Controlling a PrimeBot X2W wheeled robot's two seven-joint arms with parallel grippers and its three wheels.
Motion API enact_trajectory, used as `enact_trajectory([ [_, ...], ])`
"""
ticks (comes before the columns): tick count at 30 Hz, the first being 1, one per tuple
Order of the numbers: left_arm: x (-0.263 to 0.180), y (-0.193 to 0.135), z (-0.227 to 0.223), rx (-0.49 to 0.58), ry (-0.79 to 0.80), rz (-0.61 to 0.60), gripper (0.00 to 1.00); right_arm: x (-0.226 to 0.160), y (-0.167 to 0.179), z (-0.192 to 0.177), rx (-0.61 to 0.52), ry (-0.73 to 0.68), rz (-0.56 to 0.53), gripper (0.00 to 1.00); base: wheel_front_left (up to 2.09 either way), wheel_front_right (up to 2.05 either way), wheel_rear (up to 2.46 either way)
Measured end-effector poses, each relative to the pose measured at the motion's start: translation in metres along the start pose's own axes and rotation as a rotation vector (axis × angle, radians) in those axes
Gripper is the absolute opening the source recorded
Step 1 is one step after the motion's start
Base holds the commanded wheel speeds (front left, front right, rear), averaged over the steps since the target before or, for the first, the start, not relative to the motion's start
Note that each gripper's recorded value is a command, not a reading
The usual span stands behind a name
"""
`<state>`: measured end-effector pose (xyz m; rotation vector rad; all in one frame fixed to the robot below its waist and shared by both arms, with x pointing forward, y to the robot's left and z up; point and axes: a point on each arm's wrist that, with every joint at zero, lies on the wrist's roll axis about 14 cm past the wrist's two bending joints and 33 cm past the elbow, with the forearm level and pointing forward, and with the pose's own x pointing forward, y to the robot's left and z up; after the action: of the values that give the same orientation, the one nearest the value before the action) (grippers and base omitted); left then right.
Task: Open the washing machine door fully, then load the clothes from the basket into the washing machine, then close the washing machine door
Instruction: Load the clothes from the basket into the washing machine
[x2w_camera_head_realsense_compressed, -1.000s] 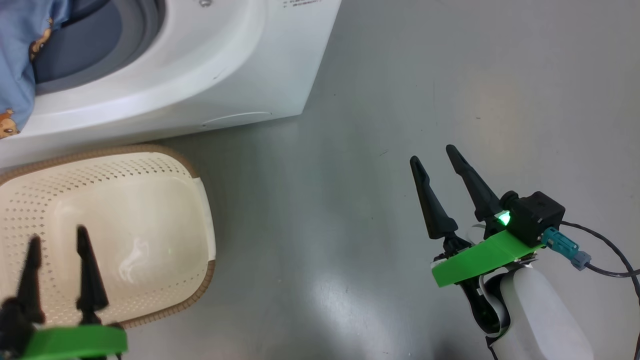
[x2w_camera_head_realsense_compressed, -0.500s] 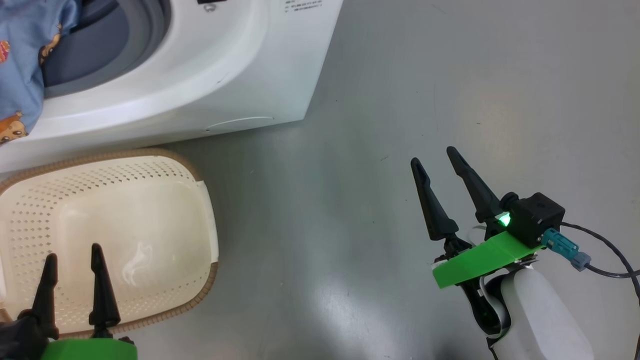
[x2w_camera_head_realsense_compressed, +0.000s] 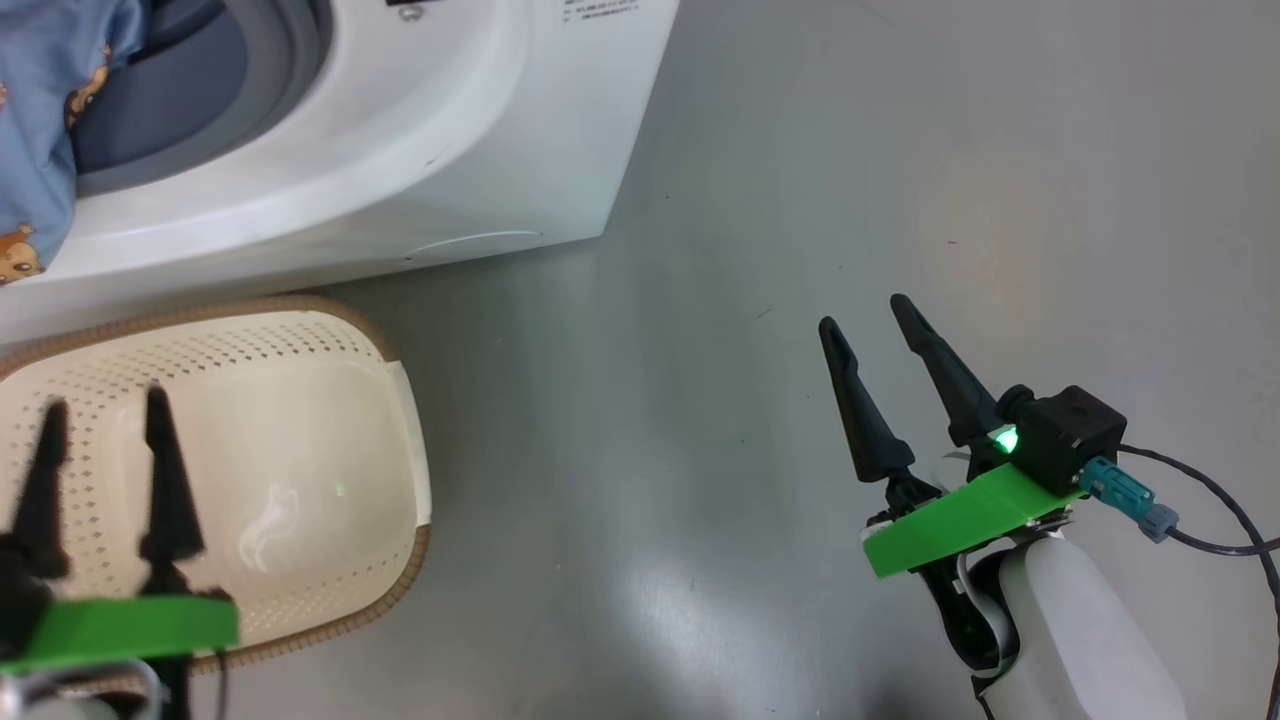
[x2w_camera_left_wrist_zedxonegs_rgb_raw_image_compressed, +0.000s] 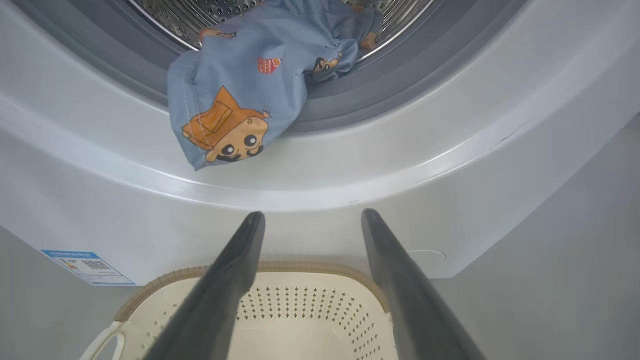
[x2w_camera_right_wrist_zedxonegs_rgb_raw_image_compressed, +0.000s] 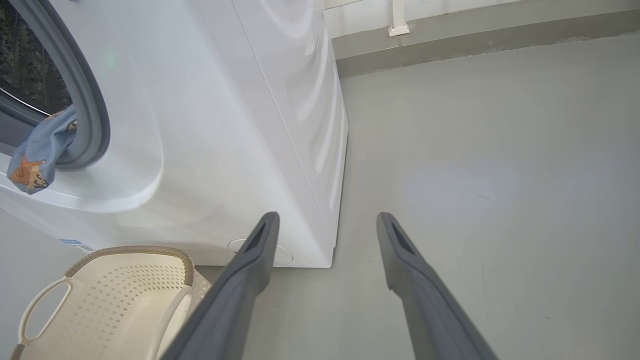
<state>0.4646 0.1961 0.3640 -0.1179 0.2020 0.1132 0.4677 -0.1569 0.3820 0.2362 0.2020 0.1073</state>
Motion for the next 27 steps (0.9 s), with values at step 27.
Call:
enact_trajectory([
  [27,0.113,0.019,0.049,0.132,0.184,-0.037,1.0,-0.008,-0.013,-0.004,0.005,0.019,-0.04,1.0,0.0,0.0,0.0],
])
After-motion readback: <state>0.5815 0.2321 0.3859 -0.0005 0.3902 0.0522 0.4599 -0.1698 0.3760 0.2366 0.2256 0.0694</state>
